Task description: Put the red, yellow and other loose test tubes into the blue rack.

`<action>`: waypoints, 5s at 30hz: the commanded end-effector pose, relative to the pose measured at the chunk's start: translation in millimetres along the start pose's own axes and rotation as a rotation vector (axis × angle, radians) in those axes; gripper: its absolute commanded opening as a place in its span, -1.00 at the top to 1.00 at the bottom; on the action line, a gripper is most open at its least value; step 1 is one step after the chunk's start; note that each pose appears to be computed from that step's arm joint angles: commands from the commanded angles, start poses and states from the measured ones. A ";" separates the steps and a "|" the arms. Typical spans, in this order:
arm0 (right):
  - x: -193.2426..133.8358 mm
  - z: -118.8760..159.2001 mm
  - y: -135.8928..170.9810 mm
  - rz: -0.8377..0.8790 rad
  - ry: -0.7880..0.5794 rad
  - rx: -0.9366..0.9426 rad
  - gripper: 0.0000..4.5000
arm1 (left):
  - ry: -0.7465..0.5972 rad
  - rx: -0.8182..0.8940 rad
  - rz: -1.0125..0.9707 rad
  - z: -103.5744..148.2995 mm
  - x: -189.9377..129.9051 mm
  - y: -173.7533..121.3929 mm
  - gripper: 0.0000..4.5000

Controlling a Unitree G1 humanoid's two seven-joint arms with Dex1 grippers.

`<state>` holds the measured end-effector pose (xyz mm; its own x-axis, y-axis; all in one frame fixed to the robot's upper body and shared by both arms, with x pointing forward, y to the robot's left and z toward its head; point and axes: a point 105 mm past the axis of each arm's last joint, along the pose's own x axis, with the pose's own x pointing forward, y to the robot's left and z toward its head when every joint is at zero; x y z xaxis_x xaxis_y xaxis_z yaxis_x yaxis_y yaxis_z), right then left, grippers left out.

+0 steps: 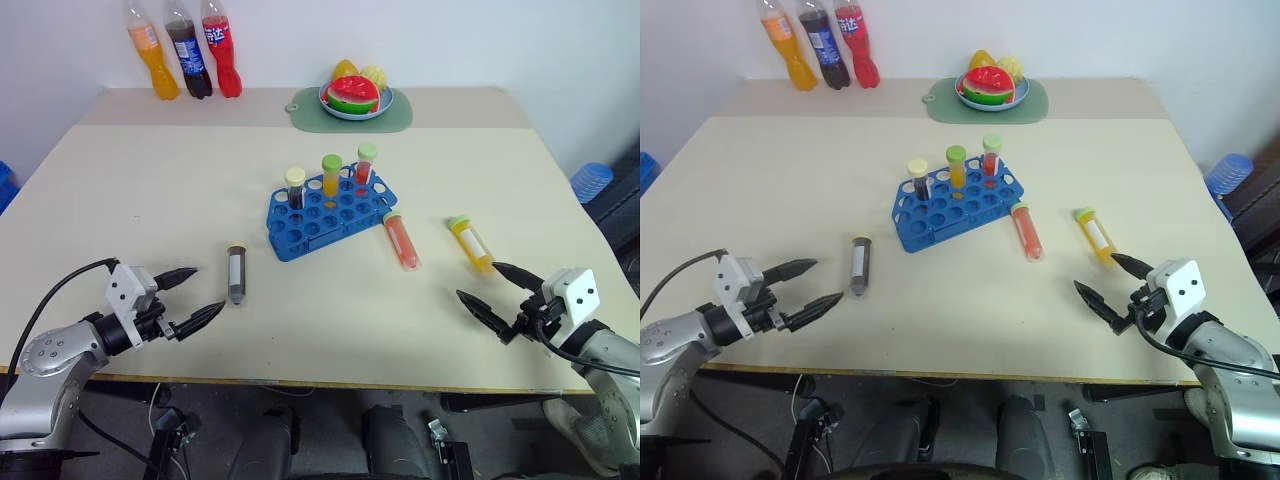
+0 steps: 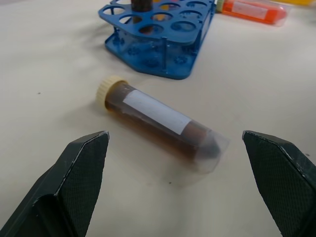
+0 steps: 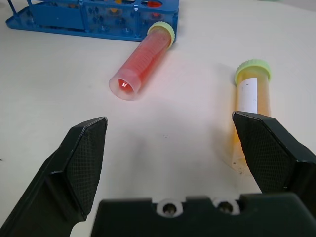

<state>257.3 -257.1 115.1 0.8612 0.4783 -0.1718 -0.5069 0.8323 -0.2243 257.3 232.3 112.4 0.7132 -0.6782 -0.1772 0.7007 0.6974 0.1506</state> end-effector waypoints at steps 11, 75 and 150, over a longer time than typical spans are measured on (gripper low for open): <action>-2.2 18.0 -11.2 -0.049 -0.058 0.003 -0.98 | -0.022 0.047 -0.109 17.9 -0.1 -1.8 -1.00; 177.3 58.6 17.4 0.189 0.510 0.144 -0.58 | -0.111 0.184 -0.366 60.5 32.5 -63.5 -1.00; 228.0 119.7 22.0 -0.139 -0.601 0.292 0.65 | -0.181 0.081 -0.256 45.2 34.3 -59.1 -1.00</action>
<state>445.1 -91.9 175.3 0.8349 0.3843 0.3940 -0.4513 0.8878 0.0905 245.2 161.6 132.7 0.5128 -0.8557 -0.0696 0.8501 0.4949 0.1800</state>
